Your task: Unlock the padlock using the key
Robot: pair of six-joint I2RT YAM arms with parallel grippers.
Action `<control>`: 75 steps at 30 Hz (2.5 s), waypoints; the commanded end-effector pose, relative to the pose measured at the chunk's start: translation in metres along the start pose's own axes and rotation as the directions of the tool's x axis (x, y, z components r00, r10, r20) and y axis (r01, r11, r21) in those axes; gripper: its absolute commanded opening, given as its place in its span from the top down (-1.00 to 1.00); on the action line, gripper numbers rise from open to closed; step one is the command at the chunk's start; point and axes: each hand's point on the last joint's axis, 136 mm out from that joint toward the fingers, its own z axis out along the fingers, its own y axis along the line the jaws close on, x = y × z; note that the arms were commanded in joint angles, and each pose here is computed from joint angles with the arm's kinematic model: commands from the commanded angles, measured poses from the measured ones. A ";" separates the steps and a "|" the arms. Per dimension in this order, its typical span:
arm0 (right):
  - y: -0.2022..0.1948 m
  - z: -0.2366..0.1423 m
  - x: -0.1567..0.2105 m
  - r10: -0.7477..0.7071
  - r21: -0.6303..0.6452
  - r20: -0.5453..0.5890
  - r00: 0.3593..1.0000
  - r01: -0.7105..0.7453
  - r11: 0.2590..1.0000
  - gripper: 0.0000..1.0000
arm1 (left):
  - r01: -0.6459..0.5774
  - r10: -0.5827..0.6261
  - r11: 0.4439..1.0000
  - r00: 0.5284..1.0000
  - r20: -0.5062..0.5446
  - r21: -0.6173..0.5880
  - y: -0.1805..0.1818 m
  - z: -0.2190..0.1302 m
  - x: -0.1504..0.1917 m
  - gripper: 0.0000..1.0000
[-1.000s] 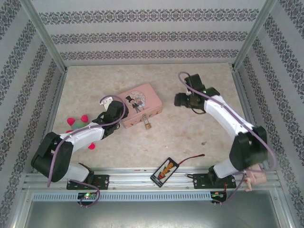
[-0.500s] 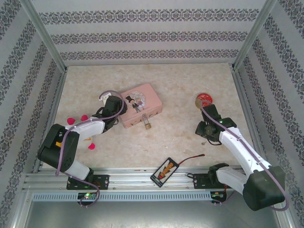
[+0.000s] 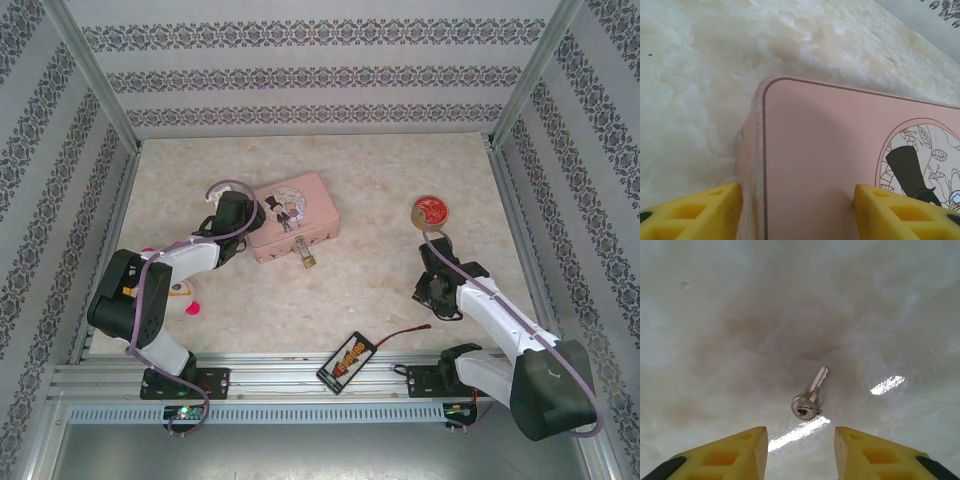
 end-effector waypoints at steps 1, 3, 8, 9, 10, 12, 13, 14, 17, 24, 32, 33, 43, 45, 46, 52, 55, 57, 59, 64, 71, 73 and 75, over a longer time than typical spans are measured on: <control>0.001 0.006 0.001 0.052 -0.021 -0.001 0.999 -0.052 0.998 0.18 | -0.002 0.001 1.000 0.999 0.039 0.030 -0.010 -0.015 -0.022 -0.28; 0.003 0.009 0.001 0.063 -0.032 0.000 0.998 -0.063 0.997 0.17 | 0.002 -0.004 0.999 0.999 0.045 0.040 -0.012 -0.024 -0.026 -0.38; 0.003 0.016 0.003 0.080 -0.037 -0.006 0.997 -0.081 0.996 0.17 | 0.008 -0.013 0.998 0.997 0.081 0.064 -0.014 -0.051 -0.039 -0.84; 0.003 0.016 0.003 0.082 -0.038 -0.005 0.997 -0.082 0.996 0.17 | 0.007 -0.013 0.998 0.996 0.090 0.067 -0.014 -0.057 -0.041 -0.96; 0.004 0.016 0.003 0.083 -0.038 -0.004 0.997 -0.084 0.996 0.17 | 0.008 -0.015 0.997 0.995 0.097 0.071 -0.014 -0.062 -0.043 -0.99; 0.004 0.016 0.000 0.086 -0.040 0.007 0.996 -0.085 0.996 0.17 | 0.011 -0.020 0.997 0.993 0.114 0.079 -0.012 -0.072 -0.047 -0.99; 0.004 0.015 -0.001 0.086 -0.040 0.011 0.996 -0.086 0.995 0.17 | 0.011 -0.021 0.996 0.993 0.120 0.084 -0.012 -0.077 -0.047 -0.99; 0.005 0.015 -0.002 0.086 -0.044 0.016 0.996 -0.085 0.995 0.17 | 0.014 -0.025 0.996 0.992 0.127 0.088 -0.011 -0.081 -0.048 -0.99; 0.005 0.016 -0.004 0.094 -0.040 0.021 0.995 -0.094 0.995 0.18 | 0.014 -0.027 0.995 0.990 0.139 0.096 -0.010 -0.090 -0.050 -0.99; 0.002 0.020 -0.008 0.098 0.002 0.024 0.995 -0.098 0.995 0.20 | 0.008 -0.022 0.995 0.990 0.139 0.099 -0.008 -0.096 -0.050 -0.99; 0.004 0.024 -0.013 0.098 0.011 0.027 0.995 -0.099 0.995 0.41 | 0.021 -0.036 0.993 0.990 0.135 0.114 -0.010 -0.093 -0.048 -0.99; 0.004 0.024 -0.013 0.094 0.012 0.025 0.995 -0.094 0.995 0.46 | 0.021 -0.036 0.993 0.990 0.134 0.117 -0.011 -0.093 -0.048 -0.99; -0.001 0.017 -0.012 0.075 0.014 0.040 0.996 -0.075 0.997 0.67 | 0.031 -0.049 0.991 0.990 0.133 0.132 -0.013 -0.095 -0.049 -0.99; -0.003 0.015 -0.012 0.068 0.014 0.045 0.997 -0.069 0.998 0.70 | 0.032 -0.049 0.991 0.990 0.131 0.133 -0.013 -0.095 -0.048 -0.99; -0.003 0.013 -0.012 0.065 0.013 0.048 0.997 -0.066 0.998 0.70 | 0.033 -0.050 0.991 0.990 0.130 0.133 -0.013 -0.095 -0.048 -0.99; -0.003 0.009 -0.014 0.050 0.009 0.059 0.997 -0.051 0.999 0.74 | 0.035 -0.053 0.990 0.989 0.135 0.135 -0.014 -0.095 -0.049 -0.99; 0.001 0.008 -0.015 0.033 -0.003 0.060 0.998 -0.033 0.999 0.85 | 0.035 -0.054 0.990 0.989 0.136 0.138 -0.014 -0.096 -0.050 -0.99; 0.006 0.006 -0.017 0.011 -0.020 0.061 0.998 -0.009 1.000 0.97 | 0.036 -0.055 0.990 0.989 0.136 0.138 -0.014 -0.096 -0.049 -0.99; 0.015 0.002 -0.019 -0.026 -0.049 0.069 0.997 0.029 0.998 1.00 | 0.036 -0.055 0.990 0.989 0.135 0.139 -0.014 -0.097 -0.050 -0.99; 0.061 -0.019 -0.027 -0.172 -0.221 0.151 0.973 0.203 0.954 1.00 | 0.025 -0.045 0.988 0.990 0.135 0.151 -0.018 -0.103 -0.053 -0.99; 0.148 -0.086 -0.027 -0.325 -0.510 0.391 0.861 0.497 0.702 1.00 | -0.006 -0.022 0.982 0.989 0.143 0.187 -0.026 -0.129 -0.069 -0.99; 0.167 -0.110 -0.024 -0.345 -0.561 0.460 0.818 0.569 0.601 1.00 | -0.022 -0.007 0.977 0.991 0.134 0.210 -0.032 -0.139 -0.072 -0.99; 0.180 -0.128 -0.021 -0.353 -0.585 0.517 0.780 0.623 0.519 1.00 | -0.033 0.001 0.966 0.992 0.126 0.255 -0.041 -0.148 -0.074 -0.99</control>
